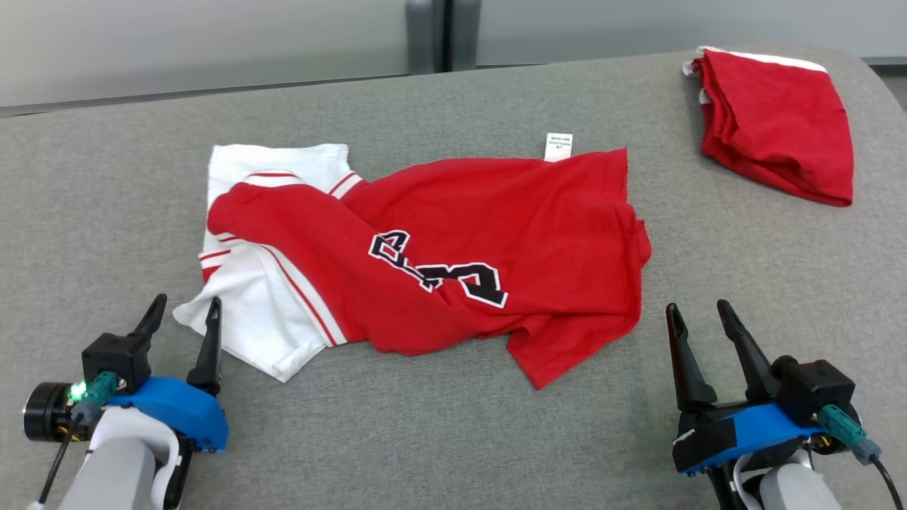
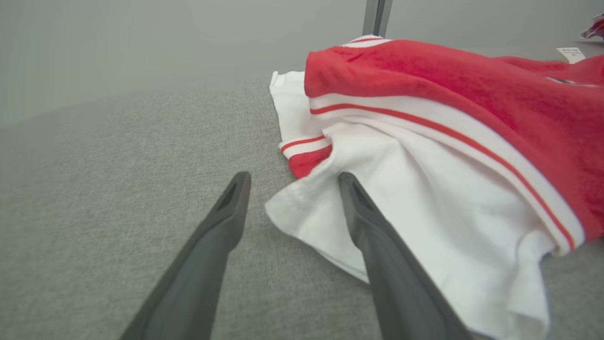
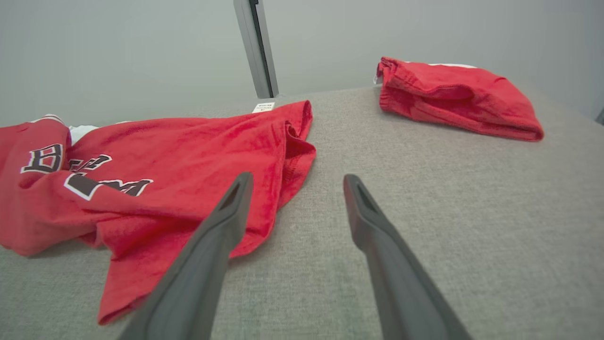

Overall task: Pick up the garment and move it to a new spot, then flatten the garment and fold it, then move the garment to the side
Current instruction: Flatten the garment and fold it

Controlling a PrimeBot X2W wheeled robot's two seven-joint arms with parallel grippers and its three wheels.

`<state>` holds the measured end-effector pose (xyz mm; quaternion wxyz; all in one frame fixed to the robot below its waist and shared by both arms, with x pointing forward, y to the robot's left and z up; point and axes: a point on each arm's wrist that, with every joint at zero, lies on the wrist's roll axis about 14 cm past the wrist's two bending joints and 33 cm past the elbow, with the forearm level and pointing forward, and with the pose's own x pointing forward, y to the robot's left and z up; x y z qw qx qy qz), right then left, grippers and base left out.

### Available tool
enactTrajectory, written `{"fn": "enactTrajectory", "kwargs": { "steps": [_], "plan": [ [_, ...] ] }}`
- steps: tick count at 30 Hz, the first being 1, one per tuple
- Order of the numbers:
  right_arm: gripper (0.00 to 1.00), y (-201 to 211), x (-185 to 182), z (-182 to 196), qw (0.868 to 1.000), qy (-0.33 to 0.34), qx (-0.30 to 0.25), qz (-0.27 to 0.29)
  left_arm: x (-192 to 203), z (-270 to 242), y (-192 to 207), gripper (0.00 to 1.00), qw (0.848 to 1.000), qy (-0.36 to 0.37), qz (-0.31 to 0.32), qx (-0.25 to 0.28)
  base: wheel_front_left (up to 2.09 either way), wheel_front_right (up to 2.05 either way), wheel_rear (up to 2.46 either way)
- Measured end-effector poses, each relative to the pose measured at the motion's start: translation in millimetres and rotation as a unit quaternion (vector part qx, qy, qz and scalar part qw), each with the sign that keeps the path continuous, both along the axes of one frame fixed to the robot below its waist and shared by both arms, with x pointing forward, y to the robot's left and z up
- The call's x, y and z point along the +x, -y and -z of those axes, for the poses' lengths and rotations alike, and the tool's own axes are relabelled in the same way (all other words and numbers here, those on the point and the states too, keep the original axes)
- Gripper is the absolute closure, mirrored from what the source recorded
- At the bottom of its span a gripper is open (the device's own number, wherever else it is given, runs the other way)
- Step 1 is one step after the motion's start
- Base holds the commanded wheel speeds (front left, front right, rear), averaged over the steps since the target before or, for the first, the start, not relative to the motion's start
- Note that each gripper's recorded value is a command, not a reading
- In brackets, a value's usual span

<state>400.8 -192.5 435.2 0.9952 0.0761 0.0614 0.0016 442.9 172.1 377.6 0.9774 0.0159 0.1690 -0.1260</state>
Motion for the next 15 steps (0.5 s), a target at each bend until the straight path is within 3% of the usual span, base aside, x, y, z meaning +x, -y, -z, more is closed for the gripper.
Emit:
{"fn": "enactTrajectory", "kwargs": {
  "steps": [5, 6, 7, 8, 9, 15],
  "plan": [
    [0.00, 13, -5, 4, 1.000, -0.007, -0.004, 0.019, 8, 14, 4, 0.00, 1.000, -0.023, 0.007, 0.006, 0.00, 0.00, 0.00],
    [0.00, 15, -6, 4, 1.000, -0.008, -0.005, 0.022, 8, 18, 5, 0.20, 1.000, -0.029, 0.007, 0.005, 0.00, 0.00, 0.00],
    [0.00, 17, -7, 4, 1.000, -0.008, -0.005, 0.024, 8, 20, 7, 0.64, 0.999, -0.033, 0.008, 0.005, 0.00, 0.00, 0.00],
    [0.00, 18, -7, 3, 1.000, -0.007, -0.005, 0.027, 7, 21, 8, 0.91, 0.999, -0.036, 0.009, 0.005, 0.00, 0.00, 0.00],
    [0.00, 19, -8, 3, 1.000, -0.007, -0.005, 0.028, 7, 22, 10, 1.00, 0.999, -0.038, 0.011, 0.004, 0.00, 0.00, 0.00],
    [0.00, 17, -8, -2, 1.000, 0.001, -0.003, 0.025, 0, 13, 9, 1.00, 1.000, -0.029, 0.009, 0.001, 0.00, 0.00, 0.00]
  ]
}}
